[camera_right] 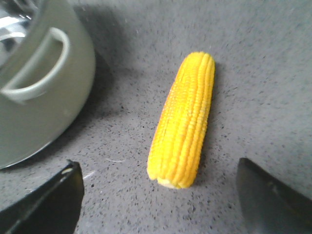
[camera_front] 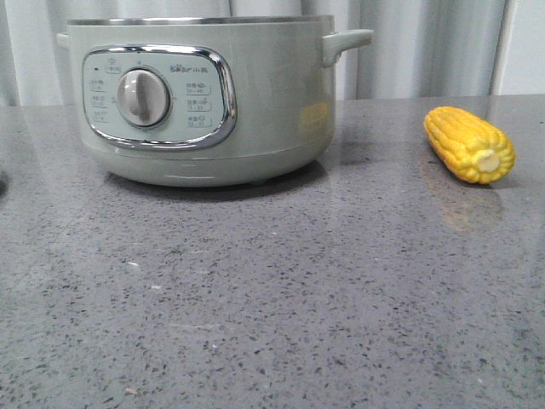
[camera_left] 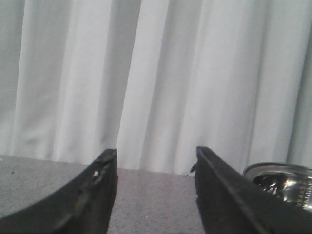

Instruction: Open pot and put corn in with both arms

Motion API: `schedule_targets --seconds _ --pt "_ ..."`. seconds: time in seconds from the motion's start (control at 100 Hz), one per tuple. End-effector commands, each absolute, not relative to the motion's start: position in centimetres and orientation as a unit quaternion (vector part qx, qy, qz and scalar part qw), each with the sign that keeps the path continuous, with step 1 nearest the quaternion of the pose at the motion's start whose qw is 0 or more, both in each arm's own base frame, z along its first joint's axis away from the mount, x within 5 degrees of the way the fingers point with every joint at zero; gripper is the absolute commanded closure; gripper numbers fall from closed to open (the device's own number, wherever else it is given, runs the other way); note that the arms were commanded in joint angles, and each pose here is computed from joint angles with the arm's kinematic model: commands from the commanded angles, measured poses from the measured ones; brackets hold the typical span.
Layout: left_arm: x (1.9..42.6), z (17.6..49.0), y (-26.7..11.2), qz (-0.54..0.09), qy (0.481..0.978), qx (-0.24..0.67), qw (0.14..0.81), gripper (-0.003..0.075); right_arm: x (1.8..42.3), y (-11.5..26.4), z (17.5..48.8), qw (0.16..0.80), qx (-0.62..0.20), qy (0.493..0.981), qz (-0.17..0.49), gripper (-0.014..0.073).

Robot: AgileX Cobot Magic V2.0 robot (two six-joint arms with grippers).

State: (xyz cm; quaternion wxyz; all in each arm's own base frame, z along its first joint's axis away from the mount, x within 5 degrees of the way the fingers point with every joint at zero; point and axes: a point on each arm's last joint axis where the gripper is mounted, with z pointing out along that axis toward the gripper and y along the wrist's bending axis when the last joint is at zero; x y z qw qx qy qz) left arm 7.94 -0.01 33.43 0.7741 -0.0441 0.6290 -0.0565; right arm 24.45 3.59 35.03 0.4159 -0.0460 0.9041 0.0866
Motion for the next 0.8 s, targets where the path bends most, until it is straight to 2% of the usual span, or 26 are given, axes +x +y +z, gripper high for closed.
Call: schedule_targets --seconds 0.0,0.16,0.3,0.37,0.48,0.57,0.66,0.79 --pt "5.7 35.0 -0.1 -0.062 0.589 -0.036 0.805 0.0477 27.3 3.8 35.5 0.413 -0.045 0.905 0.089 0.0064" --pt "3.2 34.7 -0.4 -0.073 0.583 -0.019 0.809 0.0543 31.3 4.2 32.2 0.352 -0.044 0.931 0.086 0.0064" --pt "2.6 34.5 -0.5 -0.077 0.582 -0.014 0.81 0.0591 32.8 4.5 29.4 0.303 -0.041 0.948 0.089 0.0082" --pt "2.5 34.5 -0.5 -0.08 0.581 -0.015 0.81 0.0604 33.1 4.5 28.4 0.28 -0.041 0.955 0.089 0.0138" --pt "2.5 34.5 -0.5 -0.08 0.581 -0.015 0.81 0.0608 33.1 4.6 28.1 0.27 -0.042 0.958 0.089 0.0295" --pt "2.5 34.5 -0.5 -0.08 0.581 -0.015 0.81 0.0608 32.6 4.5 29.5 0.29 -0.043 0.952 0.09 0.0483" --pt "2.5 34.5 -0.5 -0.08 0.581 -0.015 0.81 0.0608 31.9 4.5 32.4 0.34 -0.046 0.935 0.092 0.0658" --pt "2.5 34.5 -0.5 -0.093 0.58 -0.023 0.809 0.0608 30.3 5.0 38.1 0.437 -0.057 0.892 0.102 0.0661"
